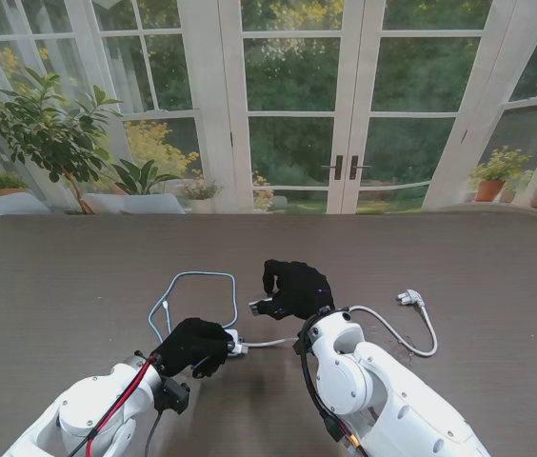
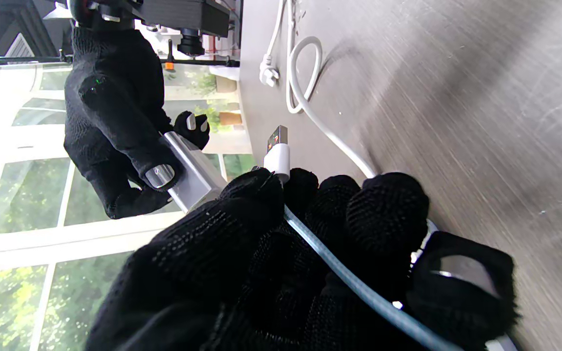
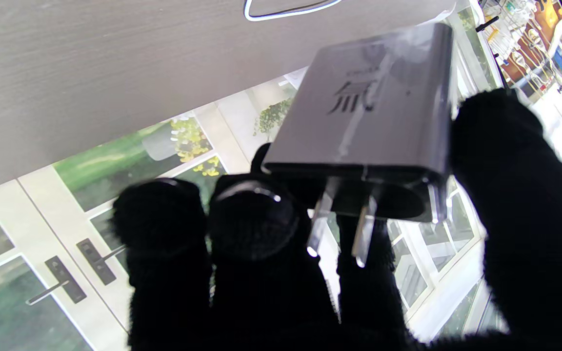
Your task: Set up the charging station
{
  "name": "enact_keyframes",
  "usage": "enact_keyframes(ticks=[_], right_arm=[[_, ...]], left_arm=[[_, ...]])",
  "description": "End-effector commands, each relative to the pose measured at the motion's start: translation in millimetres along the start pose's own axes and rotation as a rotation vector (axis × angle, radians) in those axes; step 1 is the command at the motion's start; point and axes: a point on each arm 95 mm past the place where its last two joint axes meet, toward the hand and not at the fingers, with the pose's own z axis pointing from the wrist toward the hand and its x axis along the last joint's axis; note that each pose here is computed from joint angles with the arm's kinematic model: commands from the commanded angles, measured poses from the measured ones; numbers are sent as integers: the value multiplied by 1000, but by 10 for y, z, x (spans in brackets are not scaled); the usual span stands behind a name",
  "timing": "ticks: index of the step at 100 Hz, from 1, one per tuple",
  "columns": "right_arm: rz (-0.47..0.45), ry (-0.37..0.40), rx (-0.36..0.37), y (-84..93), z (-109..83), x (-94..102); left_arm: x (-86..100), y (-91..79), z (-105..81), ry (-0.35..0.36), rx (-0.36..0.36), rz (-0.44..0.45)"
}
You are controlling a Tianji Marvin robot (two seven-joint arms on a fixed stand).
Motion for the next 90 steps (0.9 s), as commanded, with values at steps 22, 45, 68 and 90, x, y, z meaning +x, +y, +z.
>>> enact_keyframes(ticks=[22,45,68,90], right_arm=[[92,55,17,-10,-95,25],[162,114,10,-19,-138,-2],[192,152,-15,-57,-172,-17],[216,176,-44,-61,-193,9]], left_arm=[[103,-35,25,26,73,-154],[171,-71,66,39,59,-322],[232,-63,78,37,54,-411],[285,-26,63,5,59,-456]])
